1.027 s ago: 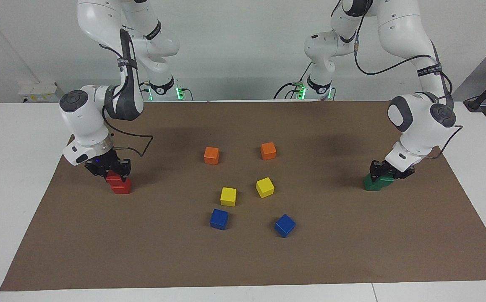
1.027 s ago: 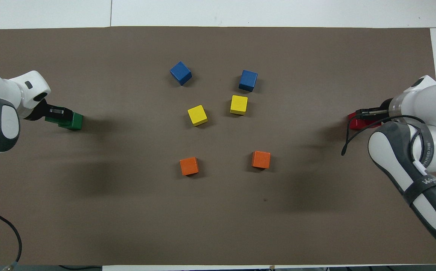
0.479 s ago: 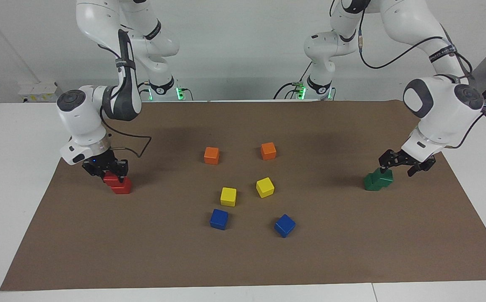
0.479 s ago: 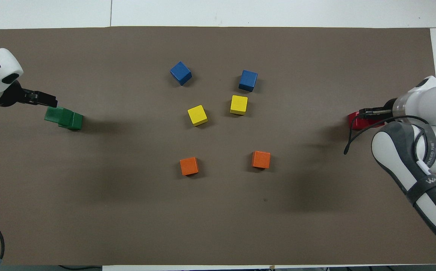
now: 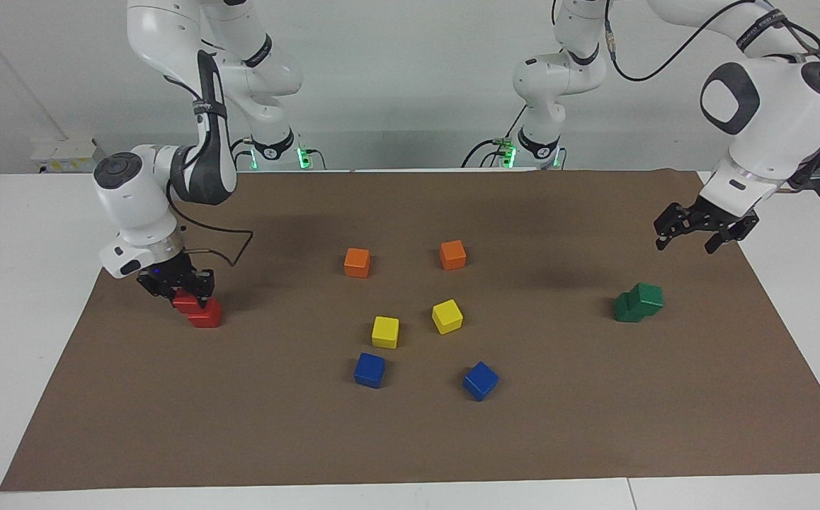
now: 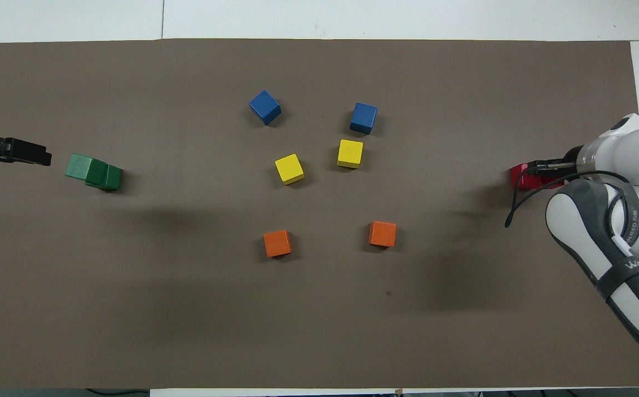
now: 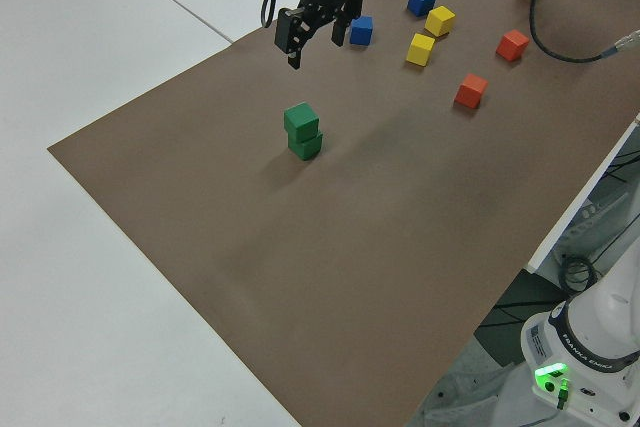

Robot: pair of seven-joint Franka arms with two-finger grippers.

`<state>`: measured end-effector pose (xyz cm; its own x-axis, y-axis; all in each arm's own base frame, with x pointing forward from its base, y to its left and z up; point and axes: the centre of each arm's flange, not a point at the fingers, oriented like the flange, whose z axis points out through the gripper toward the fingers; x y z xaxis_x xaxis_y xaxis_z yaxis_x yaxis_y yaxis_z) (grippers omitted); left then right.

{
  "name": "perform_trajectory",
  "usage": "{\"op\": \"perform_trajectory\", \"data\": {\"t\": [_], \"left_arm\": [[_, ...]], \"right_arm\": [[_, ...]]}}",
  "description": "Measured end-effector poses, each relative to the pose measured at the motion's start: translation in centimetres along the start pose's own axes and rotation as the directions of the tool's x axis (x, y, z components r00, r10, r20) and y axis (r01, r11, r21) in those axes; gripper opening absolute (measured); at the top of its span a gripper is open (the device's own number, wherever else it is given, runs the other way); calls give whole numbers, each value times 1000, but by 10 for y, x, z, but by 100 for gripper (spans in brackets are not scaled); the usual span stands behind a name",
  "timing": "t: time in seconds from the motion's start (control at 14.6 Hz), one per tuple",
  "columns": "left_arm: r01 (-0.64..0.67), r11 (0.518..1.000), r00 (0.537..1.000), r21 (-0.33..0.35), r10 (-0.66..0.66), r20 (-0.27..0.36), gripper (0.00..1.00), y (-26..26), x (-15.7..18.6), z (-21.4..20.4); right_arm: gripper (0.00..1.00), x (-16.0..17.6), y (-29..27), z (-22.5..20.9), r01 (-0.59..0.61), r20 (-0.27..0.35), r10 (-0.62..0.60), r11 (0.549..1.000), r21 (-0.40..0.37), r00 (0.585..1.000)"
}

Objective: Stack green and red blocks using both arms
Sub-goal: 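Lower the red block against the first red block and open the right gripper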

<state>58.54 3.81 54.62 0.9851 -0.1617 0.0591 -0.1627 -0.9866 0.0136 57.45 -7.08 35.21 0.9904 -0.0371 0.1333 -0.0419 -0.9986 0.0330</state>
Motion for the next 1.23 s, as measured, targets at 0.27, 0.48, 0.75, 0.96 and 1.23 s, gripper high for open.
{"op": "perform_trajectory", "data": {"t": [0.27,0.48,0.75,0.96,1.23], "left_arm": [[42,999,998,-7,-41,39,100,6,-9,-5],[68,998,996,-9,-68,55,100,14,-9,-4],[74,997,994,-10,-73,80,100,20,-21,-12],[87,996,990,-11,-86,115,100,32,-34,-20],[103,995,991,-5,-102,86,100,36,-34,-27]], "right_arm": [[55,0,0,0,-1,0,1,1000,1,1000],[57,0,0,0,-2,0,2,1000,1,1000],[81,0,0,0,-3,0,3,1000,2,1000],[100,1,-1,-1,-2,-2,2,1000,2,1000],[100,15,-10,-27,15,30,-16,1000,6,999]]}}
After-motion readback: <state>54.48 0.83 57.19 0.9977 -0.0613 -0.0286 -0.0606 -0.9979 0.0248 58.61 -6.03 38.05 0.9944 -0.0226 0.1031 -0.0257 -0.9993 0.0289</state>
